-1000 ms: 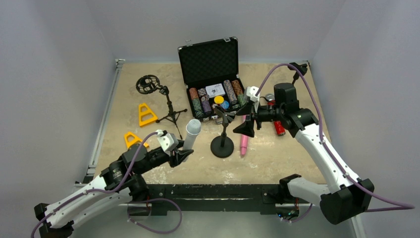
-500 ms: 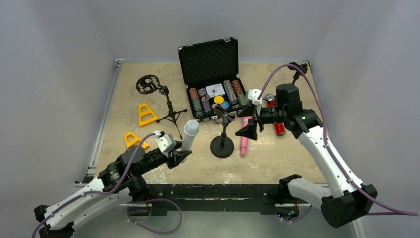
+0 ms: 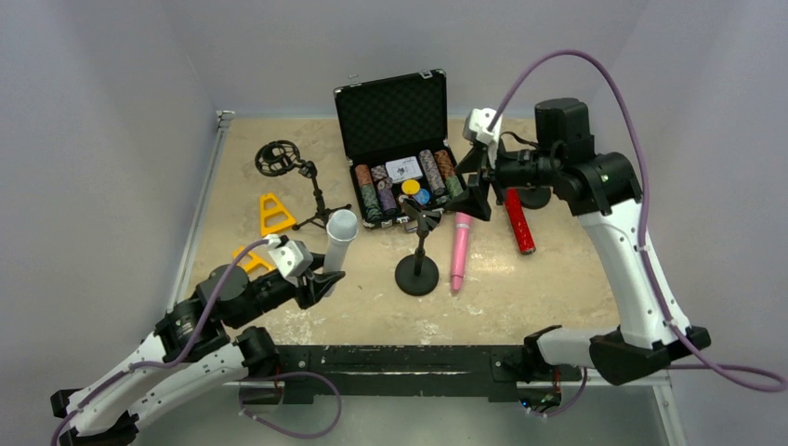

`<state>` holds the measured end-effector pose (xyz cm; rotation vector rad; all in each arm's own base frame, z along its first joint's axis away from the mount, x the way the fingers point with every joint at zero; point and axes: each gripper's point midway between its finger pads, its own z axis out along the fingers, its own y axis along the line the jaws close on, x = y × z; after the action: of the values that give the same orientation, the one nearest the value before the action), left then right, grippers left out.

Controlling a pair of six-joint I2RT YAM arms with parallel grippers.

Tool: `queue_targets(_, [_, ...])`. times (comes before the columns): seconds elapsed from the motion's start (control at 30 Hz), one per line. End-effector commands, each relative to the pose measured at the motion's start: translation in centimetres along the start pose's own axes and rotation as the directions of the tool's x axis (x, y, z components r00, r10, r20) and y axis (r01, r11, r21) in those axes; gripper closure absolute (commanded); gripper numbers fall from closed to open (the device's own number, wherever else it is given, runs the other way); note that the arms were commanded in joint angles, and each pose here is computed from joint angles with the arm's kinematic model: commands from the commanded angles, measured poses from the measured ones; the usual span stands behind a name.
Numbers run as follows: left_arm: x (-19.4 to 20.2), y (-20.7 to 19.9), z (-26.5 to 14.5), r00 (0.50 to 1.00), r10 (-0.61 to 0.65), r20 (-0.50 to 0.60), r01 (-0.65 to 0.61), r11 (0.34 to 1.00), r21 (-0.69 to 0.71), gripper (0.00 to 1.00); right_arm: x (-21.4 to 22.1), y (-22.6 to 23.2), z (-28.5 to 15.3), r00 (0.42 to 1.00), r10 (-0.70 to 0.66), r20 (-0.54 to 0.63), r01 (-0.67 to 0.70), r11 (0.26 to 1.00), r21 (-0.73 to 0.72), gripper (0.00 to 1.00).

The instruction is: Attach the microphones to the stand

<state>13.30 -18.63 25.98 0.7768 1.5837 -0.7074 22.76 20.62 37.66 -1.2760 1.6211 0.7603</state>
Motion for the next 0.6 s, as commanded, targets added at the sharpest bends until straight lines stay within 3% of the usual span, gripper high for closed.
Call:
queue_targets(0.0, [-2.9,1.5,-1.9,0.997,0.065,0.033,-0.062,0.996,-0.068,1.00,0.5,0.1,1.0,0.991,0.075,-0.109,-0.074,0.997,0.005,0.21])
queue_targets(0.13, [-2.6,2.6,-2.7,0.993,0.116,-0.001,-0.115,0.986,-0.118,1.00,0.0,-0.4,2.0,0.987,0.051,-0.153,-0.047,0.998,0.029,0.21])
queue_targets(0.57, [-0.3,3.3,-3.4,0.995,0.093,-0.025,-0.096,0.983,-0.155,1.00,1.2,-2.2,5.5,0.962,0.064,-0.266,-0.036,0.993,0.110,0.21])
